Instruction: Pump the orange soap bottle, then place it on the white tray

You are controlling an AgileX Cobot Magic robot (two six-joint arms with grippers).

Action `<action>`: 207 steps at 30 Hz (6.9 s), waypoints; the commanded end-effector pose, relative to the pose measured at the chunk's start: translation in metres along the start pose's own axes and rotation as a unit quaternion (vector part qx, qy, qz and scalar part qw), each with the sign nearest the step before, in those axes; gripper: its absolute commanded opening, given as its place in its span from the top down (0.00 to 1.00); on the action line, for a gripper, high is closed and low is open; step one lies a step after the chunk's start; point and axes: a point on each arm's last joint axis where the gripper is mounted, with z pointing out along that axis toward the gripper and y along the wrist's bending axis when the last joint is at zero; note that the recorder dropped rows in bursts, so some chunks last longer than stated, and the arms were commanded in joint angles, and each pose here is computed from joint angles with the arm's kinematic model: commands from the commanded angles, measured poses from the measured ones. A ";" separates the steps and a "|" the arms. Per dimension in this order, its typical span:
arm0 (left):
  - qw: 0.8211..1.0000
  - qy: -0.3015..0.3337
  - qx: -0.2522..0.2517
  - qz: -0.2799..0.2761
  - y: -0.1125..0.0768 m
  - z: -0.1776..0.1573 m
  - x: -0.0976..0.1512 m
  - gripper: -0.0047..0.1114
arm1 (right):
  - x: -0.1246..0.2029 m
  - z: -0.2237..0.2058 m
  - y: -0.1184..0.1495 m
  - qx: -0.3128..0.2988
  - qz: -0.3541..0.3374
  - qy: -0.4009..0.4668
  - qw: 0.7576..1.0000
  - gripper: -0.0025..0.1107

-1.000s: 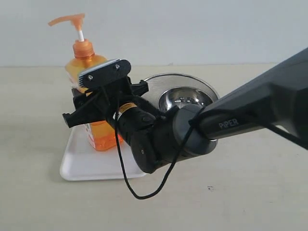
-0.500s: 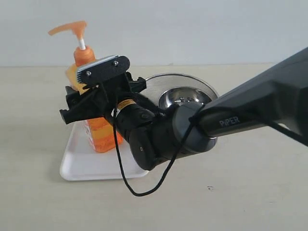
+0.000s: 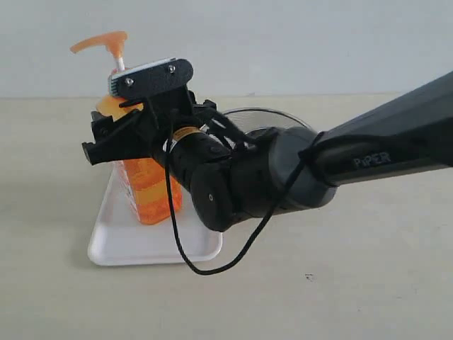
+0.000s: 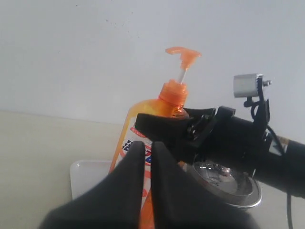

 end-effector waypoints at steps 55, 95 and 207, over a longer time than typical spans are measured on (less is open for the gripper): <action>0.997 0.058 0.028 -0.046 -0.005 -0.001 0.012 0.92 | -0.110 -0.179 -0.017 -0.089 0.083 0.107 0.987 0.41; 0.995 0.084 0.047 0.028 -0.026 0.036 -0.018 0.92 | -0.046 -0.235 -0.076 0.033 0.048 0.095 0.994 0.98; 0.956 0.085 -0.244 0.137 -0.050 0.171 0.095 0.01 | 0.002 -0.283 -0.097 0.099 0.014 0.061 0.993 0.98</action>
